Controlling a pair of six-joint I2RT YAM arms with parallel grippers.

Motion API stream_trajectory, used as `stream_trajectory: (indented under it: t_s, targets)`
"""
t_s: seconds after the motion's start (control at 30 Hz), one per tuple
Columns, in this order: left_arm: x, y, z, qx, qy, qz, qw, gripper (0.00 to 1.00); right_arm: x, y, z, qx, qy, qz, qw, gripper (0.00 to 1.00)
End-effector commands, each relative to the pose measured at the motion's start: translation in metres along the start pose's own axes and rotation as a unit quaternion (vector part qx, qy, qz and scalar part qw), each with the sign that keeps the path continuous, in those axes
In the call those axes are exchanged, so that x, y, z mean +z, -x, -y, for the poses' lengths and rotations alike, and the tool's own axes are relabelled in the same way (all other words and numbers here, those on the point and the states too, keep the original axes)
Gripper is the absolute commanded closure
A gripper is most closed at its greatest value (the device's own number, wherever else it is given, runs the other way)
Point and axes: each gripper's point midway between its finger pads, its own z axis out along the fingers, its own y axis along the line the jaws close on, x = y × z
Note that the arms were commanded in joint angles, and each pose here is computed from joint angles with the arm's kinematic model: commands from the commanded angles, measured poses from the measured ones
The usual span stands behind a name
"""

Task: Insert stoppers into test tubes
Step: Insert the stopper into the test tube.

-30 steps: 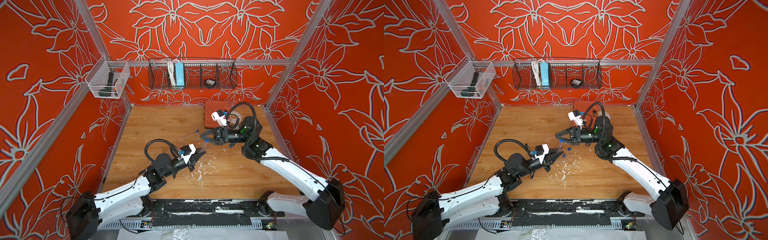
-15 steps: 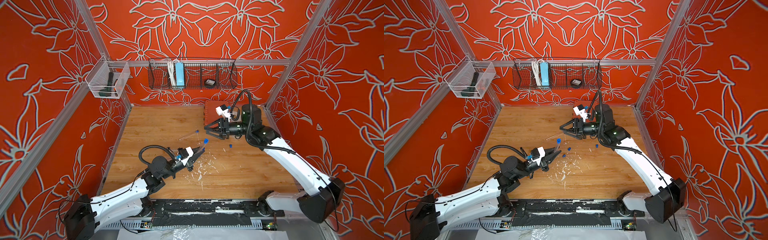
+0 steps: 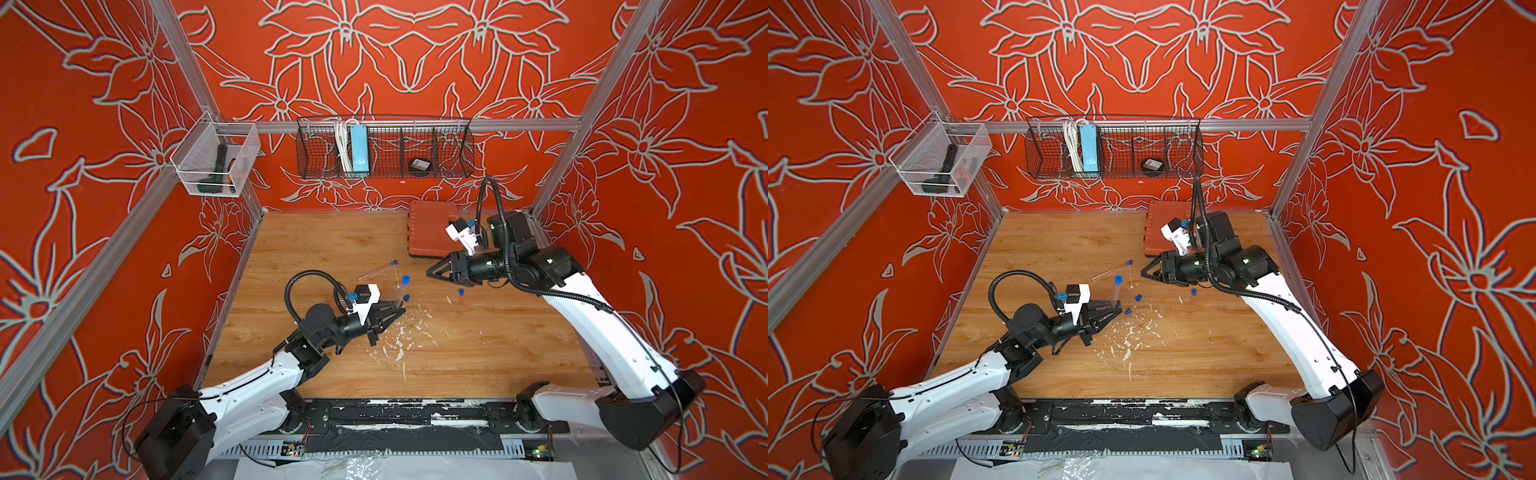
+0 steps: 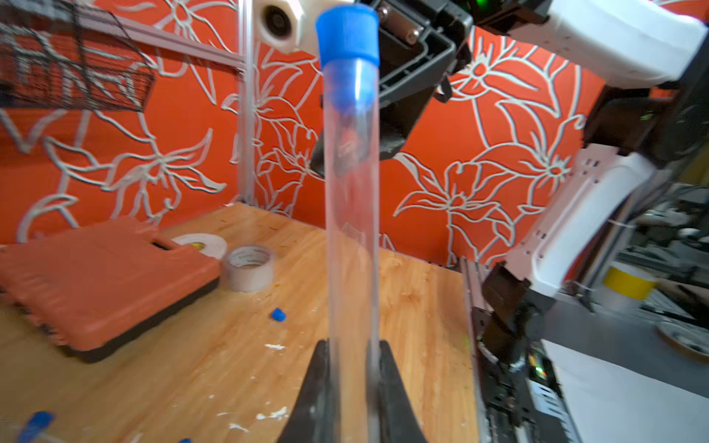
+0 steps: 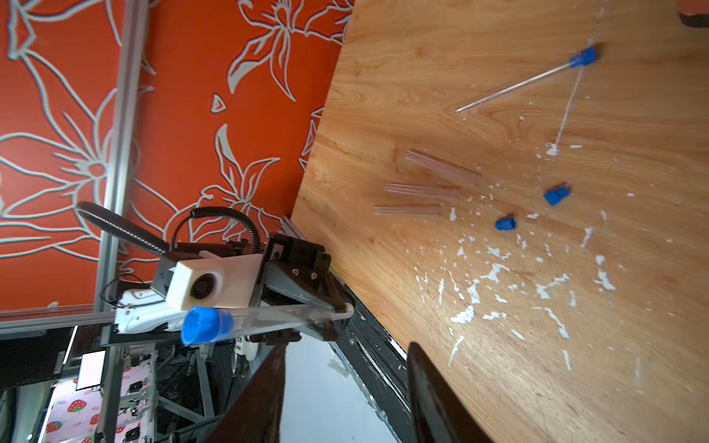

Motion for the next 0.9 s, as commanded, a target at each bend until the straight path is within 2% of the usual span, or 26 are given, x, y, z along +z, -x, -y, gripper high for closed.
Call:
stream_trajectory:
  t_s: [0.0, 0.27, 0.6, 0.87]
  targets:
    - [0.004, 0.011, 0.021, -0.024, -0.07, 0.004, 0.997, 1.0, -0.007, 0.0, -0.006, -0.029, -0.003, -0.004, 1.0, 0.52]
    - [0.009, 0.01, 0.016, -0.014, -0.063, -0.006, 0.998, 1.0, -0.007, 0.004, -0.027, -0.031, 0.054, -0.003, 0.998, 0.55]
    - [0.016, 0.011, -0.003, 0.01, -0.02, -0.008, 1.0, 1.0, -0.01, 0.005, -0.024, -0.042, 0.04, 0.008, 0.998, 0.58]
    - [0.014, 0.012, -0.005, 0.021, -0.007, -0.001, 1.0, 1.0, -0.007, 0.007, -0.034, -0.016, 0.073, 0.0, 0.997, 0.62]
